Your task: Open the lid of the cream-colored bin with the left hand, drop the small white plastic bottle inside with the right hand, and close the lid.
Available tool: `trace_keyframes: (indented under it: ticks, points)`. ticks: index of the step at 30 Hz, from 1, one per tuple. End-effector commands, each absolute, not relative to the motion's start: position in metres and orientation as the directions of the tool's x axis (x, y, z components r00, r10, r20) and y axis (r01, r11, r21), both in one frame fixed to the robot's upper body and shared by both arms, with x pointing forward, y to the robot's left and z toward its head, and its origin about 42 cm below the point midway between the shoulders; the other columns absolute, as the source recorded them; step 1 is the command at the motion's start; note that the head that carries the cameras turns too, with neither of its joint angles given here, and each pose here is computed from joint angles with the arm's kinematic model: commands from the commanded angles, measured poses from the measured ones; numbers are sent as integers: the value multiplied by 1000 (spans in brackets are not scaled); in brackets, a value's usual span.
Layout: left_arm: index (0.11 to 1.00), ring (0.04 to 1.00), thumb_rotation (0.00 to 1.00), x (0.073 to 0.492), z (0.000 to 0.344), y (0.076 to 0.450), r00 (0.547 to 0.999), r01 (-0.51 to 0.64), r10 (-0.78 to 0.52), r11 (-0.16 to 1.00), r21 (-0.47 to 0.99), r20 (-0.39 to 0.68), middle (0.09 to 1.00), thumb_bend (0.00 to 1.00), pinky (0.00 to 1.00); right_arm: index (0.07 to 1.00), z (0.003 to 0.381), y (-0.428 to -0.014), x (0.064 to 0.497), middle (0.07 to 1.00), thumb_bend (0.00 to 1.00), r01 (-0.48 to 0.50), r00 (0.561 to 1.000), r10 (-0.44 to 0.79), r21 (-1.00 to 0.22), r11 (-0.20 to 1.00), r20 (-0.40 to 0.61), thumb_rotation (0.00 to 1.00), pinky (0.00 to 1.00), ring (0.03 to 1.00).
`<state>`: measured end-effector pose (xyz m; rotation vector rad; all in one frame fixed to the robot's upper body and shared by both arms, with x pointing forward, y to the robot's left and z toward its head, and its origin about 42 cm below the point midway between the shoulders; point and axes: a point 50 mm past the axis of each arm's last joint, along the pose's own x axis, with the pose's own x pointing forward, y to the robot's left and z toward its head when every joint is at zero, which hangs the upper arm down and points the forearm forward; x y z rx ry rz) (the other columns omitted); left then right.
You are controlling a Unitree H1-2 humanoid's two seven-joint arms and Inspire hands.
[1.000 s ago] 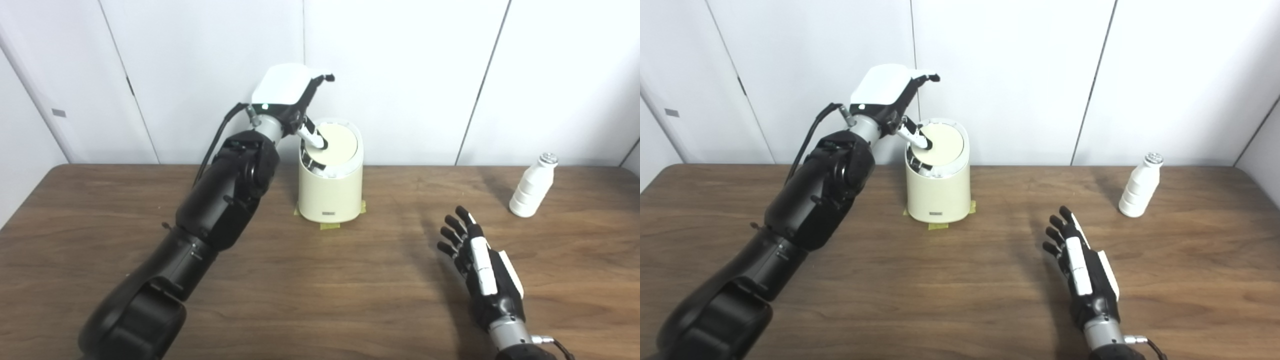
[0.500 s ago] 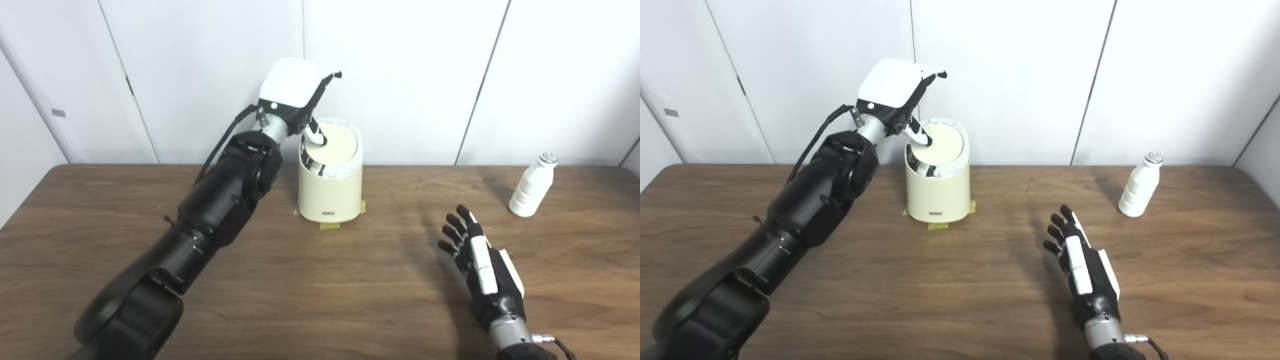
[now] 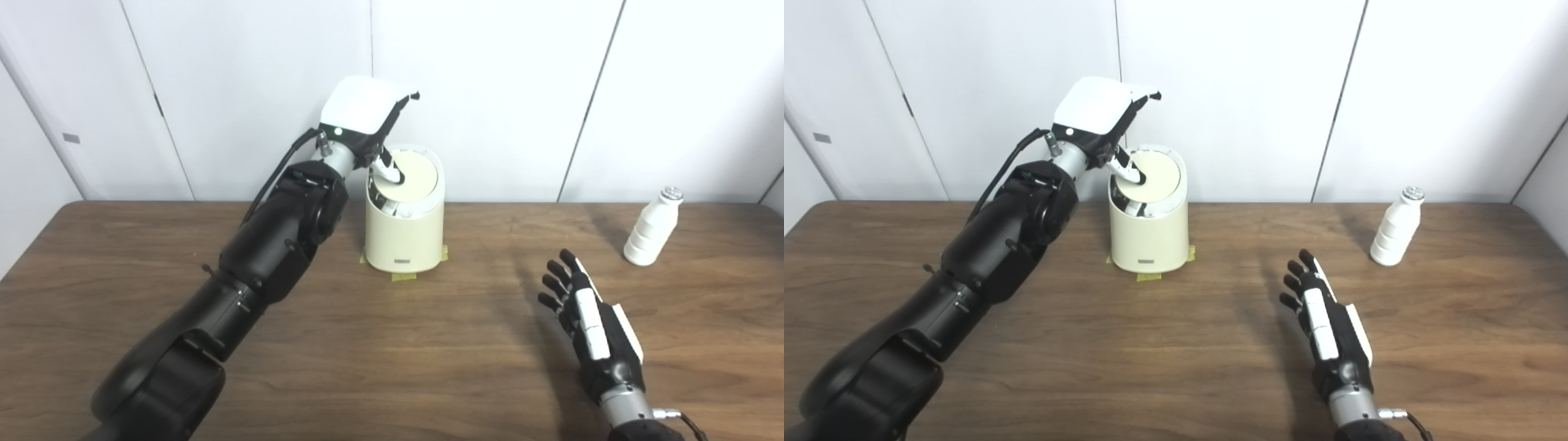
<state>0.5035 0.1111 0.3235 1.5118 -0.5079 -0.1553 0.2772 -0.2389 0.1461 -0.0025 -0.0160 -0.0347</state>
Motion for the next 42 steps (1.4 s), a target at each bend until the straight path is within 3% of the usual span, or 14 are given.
trace_keyframes:
  ticks: [1,13,28,37,42]
  points:
    - [886,861,160,504,367,100,848,-318,-420,82,944,322,861,973,802,959,165,-235,284,931,660,25,995,-25,-4,1000,97,923,854,919]
    - [891,879,120,510,354,105,867,-278,-421,36,960,267,867,987,857,965,167,-234,284,934,654,17,995,-16,-15,1000,103,920,855,921]
    - [889,862,123,508,335,98,856,-283,-456,-23,959,242,863,999,813,962,171,-233,281,931,672,24,994,-22,-19,1000,110,910,851,916]
    - [893,893,96,503,333,95,856,-271,-464,-31,962,227,879,1000,880,963,172,-234,282,933,685,23,993,-20,-21,1000,116,920,858,918]
    - [884,870,95,498,346,94,860,-261,-452,10,965,237,873,1000,811,964,173,-235,282,935,694,27,993,-24,-21,999,115,918,859,920]
